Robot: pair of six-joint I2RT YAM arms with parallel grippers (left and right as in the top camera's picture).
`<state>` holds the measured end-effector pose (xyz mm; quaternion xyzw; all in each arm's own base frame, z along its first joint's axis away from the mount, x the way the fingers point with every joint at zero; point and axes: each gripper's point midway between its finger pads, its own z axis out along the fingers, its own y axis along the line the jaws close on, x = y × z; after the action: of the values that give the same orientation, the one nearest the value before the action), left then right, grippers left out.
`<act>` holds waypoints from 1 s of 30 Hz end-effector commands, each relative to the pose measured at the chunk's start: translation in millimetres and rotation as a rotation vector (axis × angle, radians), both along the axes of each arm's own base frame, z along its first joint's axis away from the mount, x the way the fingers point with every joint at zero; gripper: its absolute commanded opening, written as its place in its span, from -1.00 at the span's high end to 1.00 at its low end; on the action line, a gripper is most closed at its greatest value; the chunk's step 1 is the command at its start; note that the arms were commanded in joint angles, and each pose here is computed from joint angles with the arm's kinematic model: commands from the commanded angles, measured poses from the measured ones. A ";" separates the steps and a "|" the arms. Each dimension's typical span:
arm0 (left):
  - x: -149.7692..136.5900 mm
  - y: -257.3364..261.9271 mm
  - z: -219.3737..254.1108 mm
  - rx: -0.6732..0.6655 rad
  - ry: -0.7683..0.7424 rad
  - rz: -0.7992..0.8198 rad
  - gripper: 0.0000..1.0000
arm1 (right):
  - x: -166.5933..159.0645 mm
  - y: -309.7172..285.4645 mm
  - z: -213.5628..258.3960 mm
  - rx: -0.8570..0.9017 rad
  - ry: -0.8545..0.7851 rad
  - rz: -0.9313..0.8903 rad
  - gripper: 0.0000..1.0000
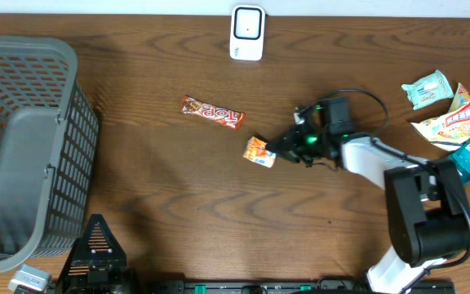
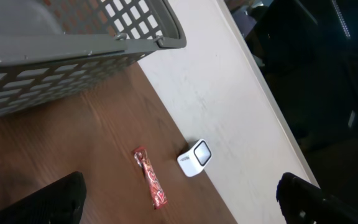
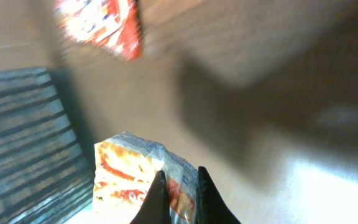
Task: Scan the item barcode
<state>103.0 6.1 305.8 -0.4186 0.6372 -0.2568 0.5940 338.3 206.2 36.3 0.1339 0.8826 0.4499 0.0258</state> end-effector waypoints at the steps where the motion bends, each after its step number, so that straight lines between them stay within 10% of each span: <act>1: -2.2 0.5 2.5 0.007 -0.010 0.005 -0.95 | -29.0 7.1 38.2 0.297 0.148 0.101 0.97; 13: -2.2 0.5 2.4 0.007 -0.010 0.005 -0.96 | -78.7 13.6 43.0 0.352 0.508 0.095 0.98; 30: -1.7 0.8 1.3 0.006 -0.007 0.006 -0.96 | -64.1 29.0 34.4 0.287 0.368 0.122 0.97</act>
<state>102.9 6.1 305.7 -0.4187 0.6373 -0.2567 0.5938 270.4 229.5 69.4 0.1689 0.8064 0.5344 -0.1890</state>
